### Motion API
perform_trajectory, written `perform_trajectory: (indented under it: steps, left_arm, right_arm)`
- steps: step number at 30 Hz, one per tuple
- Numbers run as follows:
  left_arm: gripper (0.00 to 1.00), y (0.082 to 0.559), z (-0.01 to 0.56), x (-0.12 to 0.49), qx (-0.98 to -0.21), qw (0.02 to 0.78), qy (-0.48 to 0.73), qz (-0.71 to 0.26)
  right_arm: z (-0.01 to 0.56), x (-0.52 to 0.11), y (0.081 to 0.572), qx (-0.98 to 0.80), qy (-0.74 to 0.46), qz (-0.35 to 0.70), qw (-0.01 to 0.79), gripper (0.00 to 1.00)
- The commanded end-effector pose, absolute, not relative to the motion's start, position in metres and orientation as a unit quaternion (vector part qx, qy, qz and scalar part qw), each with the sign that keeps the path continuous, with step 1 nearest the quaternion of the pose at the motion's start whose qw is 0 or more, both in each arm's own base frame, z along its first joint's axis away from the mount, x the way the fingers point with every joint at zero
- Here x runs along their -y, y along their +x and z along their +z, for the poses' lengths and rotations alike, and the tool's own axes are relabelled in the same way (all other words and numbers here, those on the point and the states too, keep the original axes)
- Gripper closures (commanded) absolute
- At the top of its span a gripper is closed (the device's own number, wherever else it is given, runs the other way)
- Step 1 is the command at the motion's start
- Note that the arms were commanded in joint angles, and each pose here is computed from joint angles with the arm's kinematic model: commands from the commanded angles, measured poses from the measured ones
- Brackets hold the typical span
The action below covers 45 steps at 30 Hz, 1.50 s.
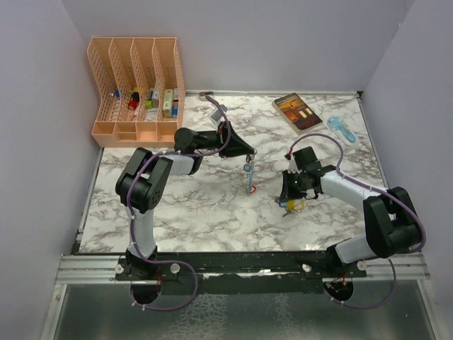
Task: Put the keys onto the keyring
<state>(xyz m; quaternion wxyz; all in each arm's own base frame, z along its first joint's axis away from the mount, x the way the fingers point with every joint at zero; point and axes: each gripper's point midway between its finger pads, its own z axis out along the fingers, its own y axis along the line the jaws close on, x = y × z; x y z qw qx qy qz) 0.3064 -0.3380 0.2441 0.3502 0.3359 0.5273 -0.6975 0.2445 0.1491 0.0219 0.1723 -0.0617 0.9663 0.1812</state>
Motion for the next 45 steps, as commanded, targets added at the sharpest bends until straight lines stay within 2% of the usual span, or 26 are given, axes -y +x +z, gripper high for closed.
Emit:
perform_trajectory:
  steps: [1, 4, 11, 17, 21, 24, 32, 45]
  left_arm:
    - [1.00, 0.297, 0.273, 0.332, -0.442, 0.426, 0.400, -0.681]
    - [1.00, 0.298, 0.272, 0.332, -0.442, 0.426, 0.400, -0.681]
    - [1.00, 0.296, 0.279, 0.330, -0.436, 0.431, 0.405, -0.678]
    - [1.00, 0.298, 0.297, 0.323, -0.426, 0.471, 0.405, -0.658]
    - [1.00, 0.311, 0.300, 0.327, -0.463, 0.473, 0.386, -0.643]
    - [1.00, 0.315, 0.303, 0.328, -0.476, 0.467, 0.364, -0.650]
    - [1.00, 0.310, 0.301, 0.346, -0.499, 0.431, 0.345, -0.669]
    - [1.00, 0.311, 0.287, 0.360, -0.520, 0.413, 0.343, -0.664]
  right_arm:
    - [0.030, -0.148, 0.246, -0.964, -0.062, 0.178, 0.187, 0.95]
    - [0.032, -0.147, 0.244, -0.964, -0.062, 0.176, 0.188, 0.99]
    - [0.064, -0.151, 0.253, -0.953, -0.051, 0.191, 0.229, 0.99]
    - [0.145, -0.163, 0.272, -0.912, -0.033, 0.243, 0.330, 0.99]
    - [0.215, -0.172, 0.278, -0.866, -0.055, 0.286, 0.408, 0.99]
    - [0.249, -0.175, 0.282, -0.847, -0.070, 0.295, 0.438, 0.99]
    - [0.296, -0.192, 0.294, -0.816, -0.091, 0.332, 0.465, 0.99]
    - [0.317, -0.220, 0.296, -0.802, -0.114, 0.358, 0.465, 0.99]
